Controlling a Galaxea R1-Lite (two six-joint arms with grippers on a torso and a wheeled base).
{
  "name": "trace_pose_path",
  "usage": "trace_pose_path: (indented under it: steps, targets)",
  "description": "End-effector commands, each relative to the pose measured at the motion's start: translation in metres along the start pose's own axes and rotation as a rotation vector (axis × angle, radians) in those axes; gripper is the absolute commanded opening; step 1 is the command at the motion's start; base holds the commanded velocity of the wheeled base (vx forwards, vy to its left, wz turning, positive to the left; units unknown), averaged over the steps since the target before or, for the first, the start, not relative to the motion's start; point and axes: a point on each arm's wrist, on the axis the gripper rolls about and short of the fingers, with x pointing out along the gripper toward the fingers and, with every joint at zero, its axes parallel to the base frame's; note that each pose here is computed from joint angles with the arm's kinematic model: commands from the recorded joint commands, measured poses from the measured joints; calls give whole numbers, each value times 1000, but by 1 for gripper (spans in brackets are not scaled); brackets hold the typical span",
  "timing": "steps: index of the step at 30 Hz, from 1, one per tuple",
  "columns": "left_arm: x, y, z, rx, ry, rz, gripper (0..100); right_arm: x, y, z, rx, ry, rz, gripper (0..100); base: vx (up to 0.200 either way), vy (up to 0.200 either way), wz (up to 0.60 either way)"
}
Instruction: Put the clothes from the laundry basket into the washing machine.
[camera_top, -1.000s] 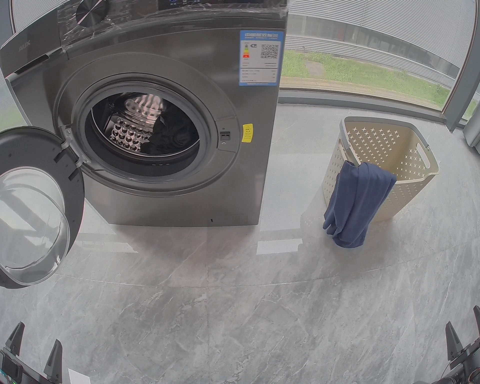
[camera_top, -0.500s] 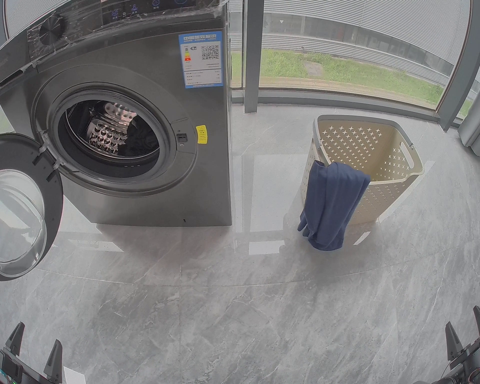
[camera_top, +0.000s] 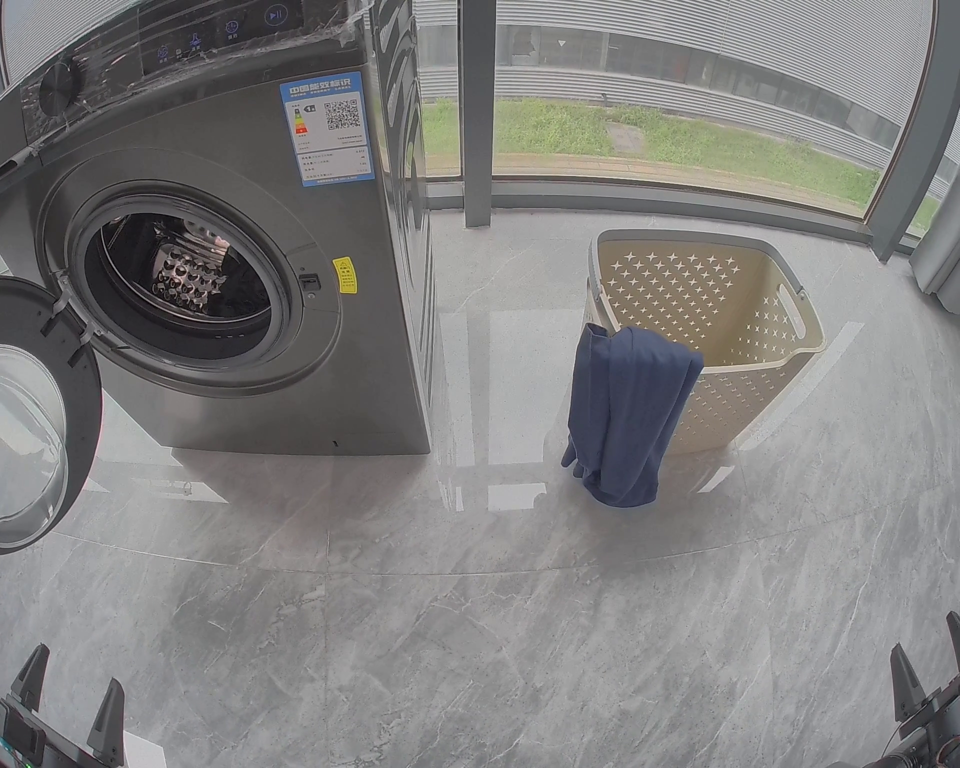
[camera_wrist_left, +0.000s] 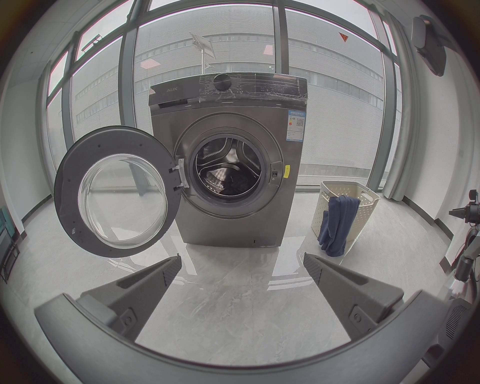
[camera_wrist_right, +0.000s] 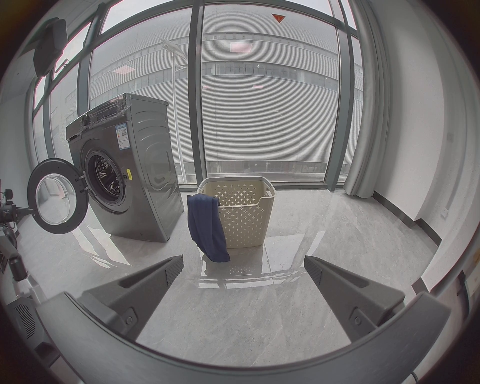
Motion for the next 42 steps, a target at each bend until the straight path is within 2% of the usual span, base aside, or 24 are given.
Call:
trace_pose_path:
  steps: [1,4,9,18,33,39,42]
  targets:
    - [0,0,-5,-4,7,1,100,0,0,-5,0,1,0,100,0,-200,0]
    - [0,0,-5,-14,5,5,100,0,0,-5,0,1,0,100,0,-200,0]
    - [0,0,-5,-16,5,8,100,0,0,-5,0,1,0,100,0,-200,0]
    - [0,0,-5,-14,5,-1,100,0,0,-5,0,1,0,100,0,0,0]
    - [0,0,-5,-13,5,-1,100,0,0,-5,1,1,0,100,200,0,0]
    - [0,0,-5,-16,5,-3,100,0,0,-5,0,1,-2,100,0,0,0]
    - [0,0,-5,-16,5,-3,100,0,0,-5,-3,1,-2,100,0,-200,0]
